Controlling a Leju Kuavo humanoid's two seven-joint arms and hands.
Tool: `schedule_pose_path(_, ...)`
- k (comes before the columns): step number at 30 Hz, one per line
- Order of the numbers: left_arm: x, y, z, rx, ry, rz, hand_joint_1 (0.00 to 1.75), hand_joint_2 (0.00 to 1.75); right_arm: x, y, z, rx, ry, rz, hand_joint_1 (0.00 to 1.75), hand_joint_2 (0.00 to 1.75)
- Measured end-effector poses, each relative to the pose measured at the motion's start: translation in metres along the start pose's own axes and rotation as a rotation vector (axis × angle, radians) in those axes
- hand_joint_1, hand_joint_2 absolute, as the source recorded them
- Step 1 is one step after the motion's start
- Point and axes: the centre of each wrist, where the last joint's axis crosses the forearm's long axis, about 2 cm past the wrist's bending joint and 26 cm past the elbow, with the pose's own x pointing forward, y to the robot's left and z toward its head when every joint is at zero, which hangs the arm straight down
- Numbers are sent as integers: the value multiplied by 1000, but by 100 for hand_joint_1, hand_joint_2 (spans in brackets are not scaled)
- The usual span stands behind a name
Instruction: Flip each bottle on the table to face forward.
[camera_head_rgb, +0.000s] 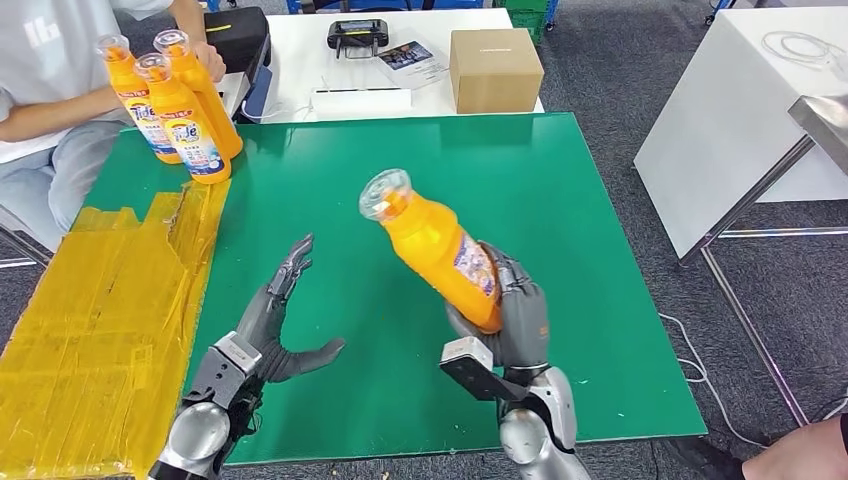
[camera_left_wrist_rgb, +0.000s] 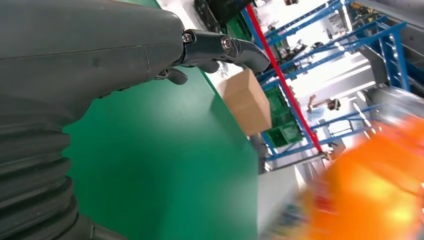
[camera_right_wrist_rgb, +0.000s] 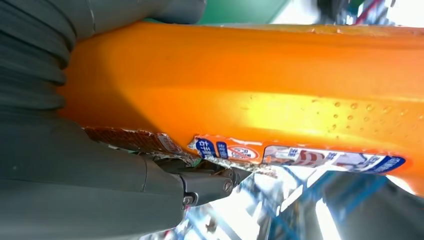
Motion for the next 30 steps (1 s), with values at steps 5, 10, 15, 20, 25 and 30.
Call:
schedule_pose_path(5,0,1,-3,-3,-4,15,0,175,2,8,0,27,1,-10,175,175)
schedule_pose_path(10,0,1,-13,-5,-12,63,0,175,8,33,2,107,-3,-52,175,175)
schedule_pose_path(15,-2,2,-28,-16,-13,125,0,175,23,75,10,250,-27,-115,175,175)
schedule_pose_path(20,-5,2,-29,-20,-4,138,0,175,25,83,12,277,-27,-120,175,175)
schedule_pose_path(25,-9,1,-34,-43,9,160,0,175,29,88,13,272,-43,-136,175,175)
schedule_pose_path(30,-14,-1,-38,-79,38,181,0,175,32,91,14,268,-42,-149,175,175)
